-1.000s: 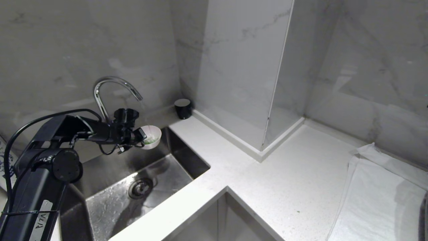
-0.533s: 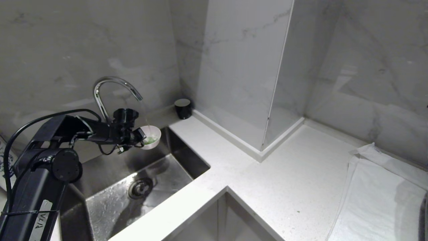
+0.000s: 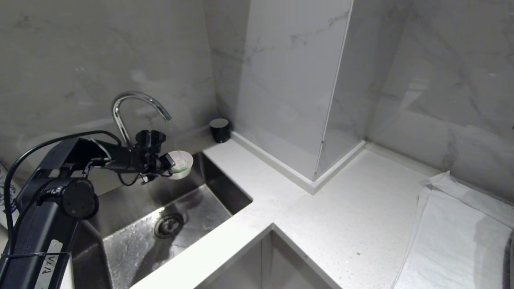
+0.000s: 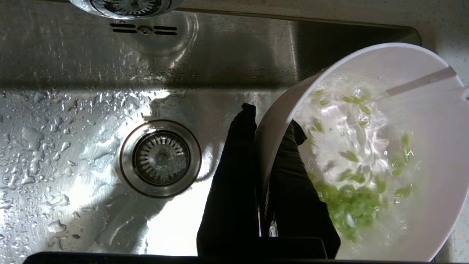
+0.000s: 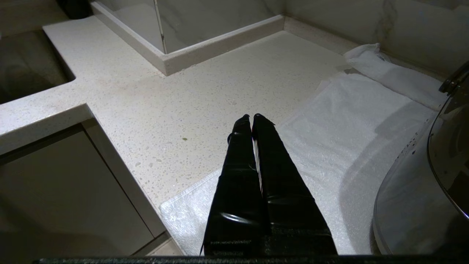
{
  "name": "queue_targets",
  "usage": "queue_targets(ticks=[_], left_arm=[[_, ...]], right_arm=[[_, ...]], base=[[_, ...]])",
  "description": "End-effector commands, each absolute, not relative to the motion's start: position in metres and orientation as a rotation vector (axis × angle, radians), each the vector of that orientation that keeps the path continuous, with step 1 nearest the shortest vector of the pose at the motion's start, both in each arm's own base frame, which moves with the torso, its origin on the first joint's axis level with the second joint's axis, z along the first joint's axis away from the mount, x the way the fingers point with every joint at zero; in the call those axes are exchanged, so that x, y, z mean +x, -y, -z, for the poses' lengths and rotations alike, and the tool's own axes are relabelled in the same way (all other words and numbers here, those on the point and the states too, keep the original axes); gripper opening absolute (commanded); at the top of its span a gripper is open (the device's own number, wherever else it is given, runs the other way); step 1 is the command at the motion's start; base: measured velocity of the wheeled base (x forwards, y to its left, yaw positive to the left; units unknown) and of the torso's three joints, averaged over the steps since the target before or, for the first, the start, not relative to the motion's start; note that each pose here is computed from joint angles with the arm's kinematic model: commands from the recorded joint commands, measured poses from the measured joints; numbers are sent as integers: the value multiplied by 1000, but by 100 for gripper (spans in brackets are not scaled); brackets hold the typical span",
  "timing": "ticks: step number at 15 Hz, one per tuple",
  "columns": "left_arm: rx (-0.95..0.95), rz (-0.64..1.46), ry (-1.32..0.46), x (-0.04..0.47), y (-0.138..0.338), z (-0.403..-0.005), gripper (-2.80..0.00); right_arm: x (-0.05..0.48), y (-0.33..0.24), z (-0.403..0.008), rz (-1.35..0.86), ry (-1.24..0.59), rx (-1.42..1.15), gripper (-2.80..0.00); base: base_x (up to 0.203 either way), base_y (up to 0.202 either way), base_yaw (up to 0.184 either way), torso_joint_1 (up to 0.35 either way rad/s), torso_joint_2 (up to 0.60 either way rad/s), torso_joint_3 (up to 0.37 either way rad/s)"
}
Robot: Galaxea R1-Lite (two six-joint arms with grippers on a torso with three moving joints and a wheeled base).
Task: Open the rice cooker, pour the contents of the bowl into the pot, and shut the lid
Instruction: Fill a bowl with water from the tap
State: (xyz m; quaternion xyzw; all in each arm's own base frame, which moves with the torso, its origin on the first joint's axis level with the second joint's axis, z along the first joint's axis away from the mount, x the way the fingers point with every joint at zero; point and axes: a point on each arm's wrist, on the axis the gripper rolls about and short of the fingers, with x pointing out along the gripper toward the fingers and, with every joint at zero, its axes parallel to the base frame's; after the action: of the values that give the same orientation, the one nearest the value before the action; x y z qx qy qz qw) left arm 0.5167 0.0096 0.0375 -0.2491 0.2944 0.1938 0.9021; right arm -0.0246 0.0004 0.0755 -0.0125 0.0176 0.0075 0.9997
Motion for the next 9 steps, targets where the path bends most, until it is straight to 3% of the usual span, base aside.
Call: queue_targets(ticks=[1,9], left_arm=[[-520,-404,-606,517,-10,-37,-280],[-520,-410,-632,515,-12,-36,-280]], right_arm=[[-25,0,-75,-16,-36,-26,-280],[-25,0,-75,-16,-36,-26,-280]], base=[[0,0,0,0,0,0],[0,0,0,0,0,0]])
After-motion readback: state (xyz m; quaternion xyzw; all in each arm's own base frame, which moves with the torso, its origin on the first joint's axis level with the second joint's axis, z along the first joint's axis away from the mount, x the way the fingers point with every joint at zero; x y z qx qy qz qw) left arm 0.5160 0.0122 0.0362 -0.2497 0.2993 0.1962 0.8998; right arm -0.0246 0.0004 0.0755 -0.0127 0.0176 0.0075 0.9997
